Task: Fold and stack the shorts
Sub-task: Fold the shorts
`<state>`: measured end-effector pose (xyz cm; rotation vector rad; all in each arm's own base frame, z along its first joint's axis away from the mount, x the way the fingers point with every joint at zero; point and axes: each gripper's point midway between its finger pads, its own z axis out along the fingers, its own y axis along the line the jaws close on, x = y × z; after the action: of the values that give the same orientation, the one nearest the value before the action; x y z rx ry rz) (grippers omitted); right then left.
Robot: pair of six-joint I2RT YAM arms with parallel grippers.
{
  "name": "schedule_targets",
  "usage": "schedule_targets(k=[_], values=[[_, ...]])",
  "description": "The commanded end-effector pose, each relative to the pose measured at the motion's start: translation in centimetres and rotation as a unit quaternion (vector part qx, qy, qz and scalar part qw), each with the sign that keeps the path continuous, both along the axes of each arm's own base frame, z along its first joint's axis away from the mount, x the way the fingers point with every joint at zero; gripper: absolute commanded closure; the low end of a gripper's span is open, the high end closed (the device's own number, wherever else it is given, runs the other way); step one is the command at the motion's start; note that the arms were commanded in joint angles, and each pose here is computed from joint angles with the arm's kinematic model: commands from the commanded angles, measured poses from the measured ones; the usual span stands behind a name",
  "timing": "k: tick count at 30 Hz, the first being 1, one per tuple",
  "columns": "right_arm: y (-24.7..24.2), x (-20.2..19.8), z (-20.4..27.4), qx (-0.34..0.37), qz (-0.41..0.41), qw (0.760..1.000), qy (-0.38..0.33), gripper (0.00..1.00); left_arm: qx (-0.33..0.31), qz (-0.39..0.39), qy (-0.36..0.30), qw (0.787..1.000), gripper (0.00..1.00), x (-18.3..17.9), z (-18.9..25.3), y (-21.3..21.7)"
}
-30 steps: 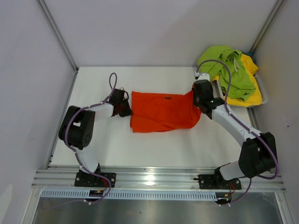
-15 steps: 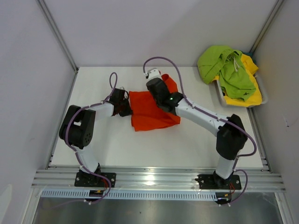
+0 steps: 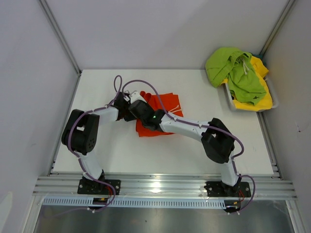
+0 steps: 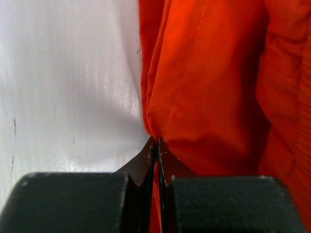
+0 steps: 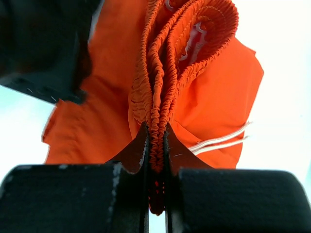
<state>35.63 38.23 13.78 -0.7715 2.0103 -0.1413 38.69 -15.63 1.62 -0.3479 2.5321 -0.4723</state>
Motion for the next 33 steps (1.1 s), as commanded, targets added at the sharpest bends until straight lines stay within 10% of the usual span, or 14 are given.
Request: schedule_targets(k=[1,22,33], values=[[2.2,1.0,2.6,0.033,-0.013,0.999,-0.036,1.0,0.017,-0.006,0.039,0.999,0.96,-1.8,-2.1,0.8],[0.9,2.4,1.0,0.023,-0.101,0.994,-0.041,0.99,0.024,0.002,0.023,0.999,0.95,-2.1,0.1,1.4],[4.8,-0.9,3.0,0.171,0.026,0.984,0.048,0.44,0.011,0.05,0.004,0.999,0.78,-2.8,2.4,2.9]])
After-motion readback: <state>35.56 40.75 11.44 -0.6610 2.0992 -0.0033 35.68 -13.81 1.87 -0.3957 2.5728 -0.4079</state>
